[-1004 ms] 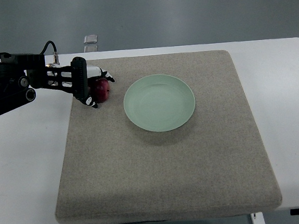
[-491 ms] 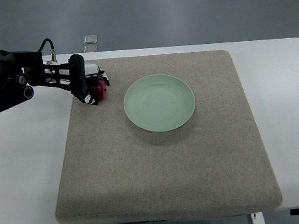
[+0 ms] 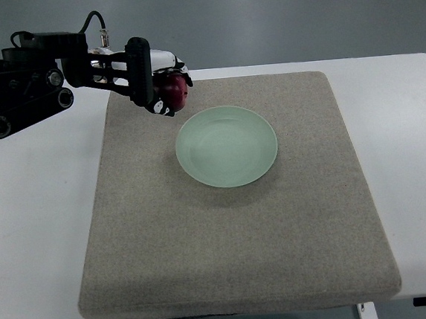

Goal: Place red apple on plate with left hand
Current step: 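Lift the apple with the left hand and carry it over the plate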

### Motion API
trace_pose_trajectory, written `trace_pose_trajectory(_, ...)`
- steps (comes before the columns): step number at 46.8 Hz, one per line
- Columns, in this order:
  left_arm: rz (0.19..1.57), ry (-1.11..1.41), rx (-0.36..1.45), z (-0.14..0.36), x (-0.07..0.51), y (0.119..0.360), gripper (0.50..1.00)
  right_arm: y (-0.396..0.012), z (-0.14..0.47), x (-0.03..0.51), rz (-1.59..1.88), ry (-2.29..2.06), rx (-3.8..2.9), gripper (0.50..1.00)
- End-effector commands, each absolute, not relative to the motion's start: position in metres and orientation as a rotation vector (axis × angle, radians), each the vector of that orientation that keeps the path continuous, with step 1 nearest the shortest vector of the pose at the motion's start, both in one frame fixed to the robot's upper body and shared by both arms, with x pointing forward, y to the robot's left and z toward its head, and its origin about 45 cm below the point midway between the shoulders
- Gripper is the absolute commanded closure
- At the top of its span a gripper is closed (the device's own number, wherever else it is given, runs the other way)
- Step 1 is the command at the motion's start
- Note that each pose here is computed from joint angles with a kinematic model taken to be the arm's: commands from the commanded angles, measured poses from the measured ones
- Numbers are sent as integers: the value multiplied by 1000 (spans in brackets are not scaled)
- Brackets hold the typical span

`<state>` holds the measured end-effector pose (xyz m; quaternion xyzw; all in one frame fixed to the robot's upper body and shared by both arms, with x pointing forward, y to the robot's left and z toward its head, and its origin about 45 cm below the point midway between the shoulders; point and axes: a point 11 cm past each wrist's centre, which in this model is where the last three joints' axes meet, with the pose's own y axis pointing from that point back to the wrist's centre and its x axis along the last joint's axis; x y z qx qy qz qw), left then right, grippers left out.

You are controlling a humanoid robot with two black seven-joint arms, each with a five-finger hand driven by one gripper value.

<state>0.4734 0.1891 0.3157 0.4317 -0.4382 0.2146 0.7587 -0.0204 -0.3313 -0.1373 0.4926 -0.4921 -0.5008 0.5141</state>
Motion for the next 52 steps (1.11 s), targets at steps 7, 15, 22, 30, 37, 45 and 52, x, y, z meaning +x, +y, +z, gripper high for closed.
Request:
trace_pose_trajectory(7,347,-990,876,304,460,128,1000,-331,-137,-21,-1204,-1185,1182,570)
trace_pose_trajectory(15,247,-1057,872,292,448,99,1000,-331,-137,-21,-1204,-1183,1184,570)
trace_pose_trajectory(22,226,-1057,883,287,446,98,1000,-331,-137,-21,-1204,-1183,1184,570)
trace_pose_trajectory(30,219,-1040,889,280,443,101,1000,-331,-137,-21,-1204,-1185,1182,570)
trace_pose_trajectory(37,215,-1031,893,274,442,102,1000,-331,-137,-21,-1204,-1183,1184,570)
trace_pose_trajectory(45,208,-1017,896,267,440,104,1000,-331,-137,-21,-1205,-1184,1183,570)
trace_pose_trajectory(52,197,-1002,895,259,436,102,1000,-331,-137,-21,-1204,-1185,1182,570)
